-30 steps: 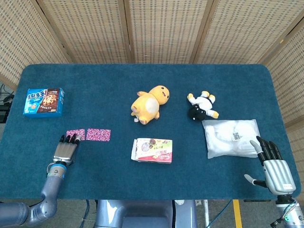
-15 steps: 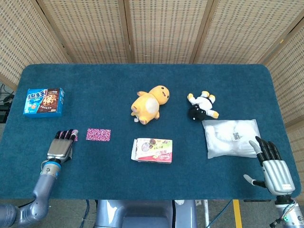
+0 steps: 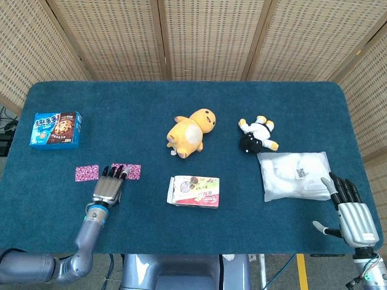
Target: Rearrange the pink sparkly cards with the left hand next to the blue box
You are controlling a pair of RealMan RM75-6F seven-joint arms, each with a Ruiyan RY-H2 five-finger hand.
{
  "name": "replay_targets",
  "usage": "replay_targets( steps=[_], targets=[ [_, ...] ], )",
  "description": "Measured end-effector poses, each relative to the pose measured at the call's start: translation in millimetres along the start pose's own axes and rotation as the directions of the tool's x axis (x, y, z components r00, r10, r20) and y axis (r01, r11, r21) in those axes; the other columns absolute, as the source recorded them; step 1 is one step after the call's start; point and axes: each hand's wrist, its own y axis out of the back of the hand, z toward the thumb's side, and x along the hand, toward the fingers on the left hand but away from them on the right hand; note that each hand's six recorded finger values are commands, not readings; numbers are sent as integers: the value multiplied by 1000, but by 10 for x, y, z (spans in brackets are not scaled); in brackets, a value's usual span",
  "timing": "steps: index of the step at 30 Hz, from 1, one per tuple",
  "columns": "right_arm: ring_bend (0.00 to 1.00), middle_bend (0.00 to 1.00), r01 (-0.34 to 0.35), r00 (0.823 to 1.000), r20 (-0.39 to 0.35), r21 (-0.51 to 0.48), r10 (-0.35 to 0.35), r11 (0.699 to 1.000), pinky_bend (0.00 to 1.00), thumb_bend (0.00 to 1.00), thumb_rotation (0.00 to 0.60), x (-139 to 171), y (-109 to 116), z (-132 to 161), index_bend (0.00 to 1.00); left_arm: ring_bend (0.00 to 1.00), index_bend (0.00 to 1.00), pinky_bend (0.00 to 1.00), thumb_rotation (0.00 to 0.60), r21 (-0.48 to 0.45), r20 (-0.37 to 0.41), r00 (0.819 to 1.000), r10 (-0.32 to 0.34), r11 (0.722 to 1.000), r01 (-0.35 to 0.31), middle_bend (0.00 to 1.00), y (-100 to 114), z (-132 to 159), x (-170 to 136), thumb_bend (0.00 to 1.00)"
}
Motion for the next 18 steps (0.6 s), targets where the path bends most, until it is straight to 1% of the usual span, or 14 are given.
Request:
replay_targets(
  steps=[5, 18],
  targets=[
    [0, 0, -6, 1000, -3, 1, 6, 1000, 0, 82, 600, 3, -10, 5, 0, 0, 0, 0, 600, 2, -12, 1000, 7, 1000, -7, 0, 9, 53, 46, 727],
    [0, 0, -11, 1000, -1, 5, 11, 1000, 0, 82, 600, 1, -29, 12, 0, 0, 0, 0, 600, 32, -26, 1000, -5, 999, 6, 0, -61, 125, 84, 720]
  ],
)
